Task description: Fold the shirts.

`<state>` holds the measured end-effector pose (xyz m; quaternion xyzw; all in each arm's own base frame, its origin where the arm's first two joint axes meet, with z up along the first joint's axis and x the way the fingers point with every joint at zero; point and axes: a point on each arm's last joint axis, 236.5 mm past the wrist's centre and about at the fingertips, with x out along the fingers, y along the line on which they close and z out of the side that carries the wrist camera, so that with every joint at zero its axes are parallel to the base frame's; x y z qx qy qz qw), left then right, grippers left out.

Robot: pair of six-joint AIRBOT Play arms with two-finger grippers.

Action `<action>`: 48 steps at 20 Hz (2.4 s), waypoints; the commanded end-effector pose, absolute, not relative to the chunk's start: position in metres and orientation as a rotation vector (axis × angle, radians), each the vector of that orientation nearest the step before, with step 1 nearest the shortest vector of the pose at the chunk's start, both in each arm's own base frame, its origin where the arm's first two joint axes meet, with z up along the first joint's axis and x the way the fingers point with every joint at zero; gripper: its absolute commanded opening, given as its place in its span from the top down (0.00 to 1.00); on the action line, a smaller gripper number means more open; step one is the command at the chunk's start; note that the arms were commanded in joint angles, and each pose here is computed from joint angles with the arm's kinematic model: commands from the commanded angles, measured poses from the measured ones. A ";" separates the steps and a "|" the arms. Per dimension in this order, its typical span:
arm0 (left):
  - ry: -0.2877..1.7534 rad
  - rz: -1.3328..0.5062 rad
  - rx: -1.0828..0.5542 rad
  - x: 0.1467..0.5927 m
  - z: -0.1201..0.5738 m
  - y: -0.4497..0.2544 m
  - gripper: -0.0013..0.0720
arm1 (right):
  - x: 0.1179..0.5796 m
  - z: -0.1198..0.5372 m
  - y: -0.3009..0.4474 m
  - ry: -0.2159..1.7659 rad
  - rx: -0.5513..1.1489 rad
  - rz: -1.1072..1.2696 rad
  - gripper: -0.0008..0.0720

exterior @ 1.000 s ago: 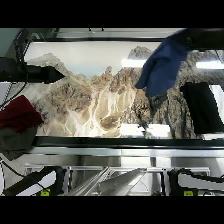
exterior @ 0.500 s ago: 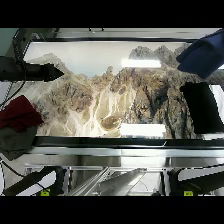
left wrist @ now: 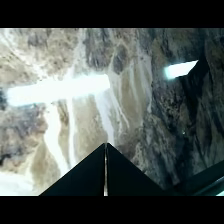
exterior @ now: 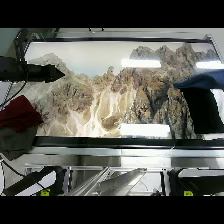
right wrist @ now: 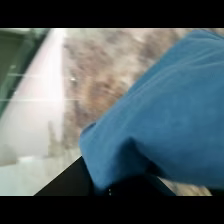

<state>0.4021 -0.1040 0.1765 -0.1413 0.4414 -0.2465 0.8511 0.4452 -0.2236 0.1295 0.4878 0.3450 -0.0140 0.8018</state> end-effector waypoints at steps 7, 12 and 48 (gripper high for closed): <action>0.968 -0.564 -0.264 0.391 0.171 -0.115 0.96 | 0.265 -0.044 -0.215 0.930 1.152 -0.457 0.96; 0.968 -0.565 -0.265 0.391 0.171 -0.115 0.96 | 0.237 -0.061 -0.188 1.087 1.136 -0.411 0.43; 1.118 -0.633 -0.404 0.193 0.047 -0.197 0.96 | 0.256 0.060 0.147 0.974 0.534 0.584 0.96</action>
